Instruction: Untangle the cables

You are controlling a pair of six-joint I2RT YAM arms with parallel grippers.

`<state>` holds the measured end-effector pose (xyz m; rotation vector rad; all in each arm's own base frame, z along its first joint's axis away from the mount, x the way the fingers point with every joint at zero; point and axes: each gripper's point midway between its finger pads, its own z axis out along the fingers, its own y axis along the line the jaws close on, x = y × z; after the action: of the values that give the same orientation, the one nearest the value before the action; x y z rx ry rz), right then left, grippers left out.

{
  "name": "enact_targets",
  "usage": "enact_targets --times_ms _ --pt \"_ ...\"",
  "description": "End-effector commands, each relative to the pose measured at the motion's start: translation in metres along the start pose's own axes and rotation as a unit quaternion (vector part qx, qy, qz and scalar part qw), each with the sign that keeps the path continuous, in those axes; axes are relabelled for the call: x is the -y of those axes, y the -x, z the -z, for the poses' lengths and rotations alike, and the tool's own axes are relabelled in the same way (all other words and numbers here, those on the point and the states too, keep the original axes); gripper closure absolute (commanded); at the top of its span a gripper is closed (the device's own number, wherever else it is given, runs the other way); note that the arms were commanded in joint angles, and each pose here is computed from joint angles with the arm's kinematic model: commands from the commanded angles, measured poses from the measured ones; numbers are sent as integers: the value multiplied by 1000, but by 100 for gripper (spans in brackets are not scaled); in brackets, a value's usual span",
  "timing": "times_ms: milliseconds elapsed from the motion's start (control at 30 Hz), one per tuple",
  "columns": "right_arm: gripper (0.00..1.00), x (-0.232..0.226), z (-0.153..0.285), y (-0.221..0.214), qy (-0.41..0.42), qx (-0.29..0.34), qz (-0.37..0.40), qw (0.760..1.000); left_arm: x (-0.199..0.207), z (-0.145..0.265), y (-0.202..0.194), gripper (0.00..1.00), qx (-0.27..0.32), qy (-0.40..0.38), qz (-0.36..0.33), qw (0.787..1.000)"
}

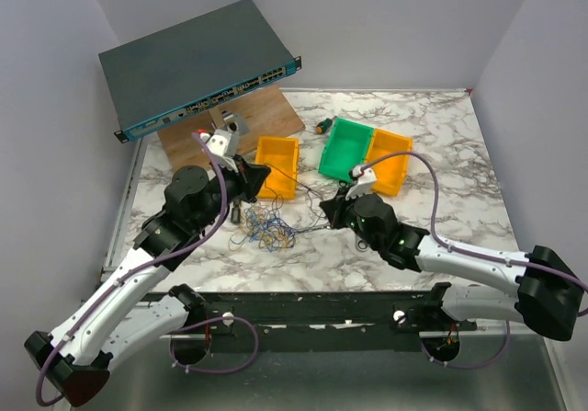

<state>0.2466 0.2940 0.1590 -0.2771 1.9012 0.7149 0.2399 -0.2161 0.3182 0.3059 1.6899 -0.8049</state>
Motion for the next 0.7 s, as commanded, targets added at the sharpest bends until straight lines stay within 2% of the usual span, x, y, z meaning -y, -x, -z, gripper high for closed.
enact_targets --times_ms 0,100,200,400,467,567,667 --pt "99 90 31 15 -243 73 -43 966 -66 24 10 100 40 166 38 985" --pt "99 126 61 26 -337 116 -66 932 -98 41 5 100 59 226 82 969" --pt "99 150 83 33 -387 152 -90 905 -127 59 0 100 84 273 118 951" --pt "99 186 127 30 -475 203 -154 842 -148 84 1 100 131 310 161 928" --pt "99 182 125 35 -466 198 -144 850 -143 81 5 100 134 290 159 934" --pt "99 156 98 43 -389 153 -98 903 -127 66 8 100 117 236 144 954" --pt "87 138 87 50 -337 140 -87 927 -118 53 5 100 95 203 143 964"
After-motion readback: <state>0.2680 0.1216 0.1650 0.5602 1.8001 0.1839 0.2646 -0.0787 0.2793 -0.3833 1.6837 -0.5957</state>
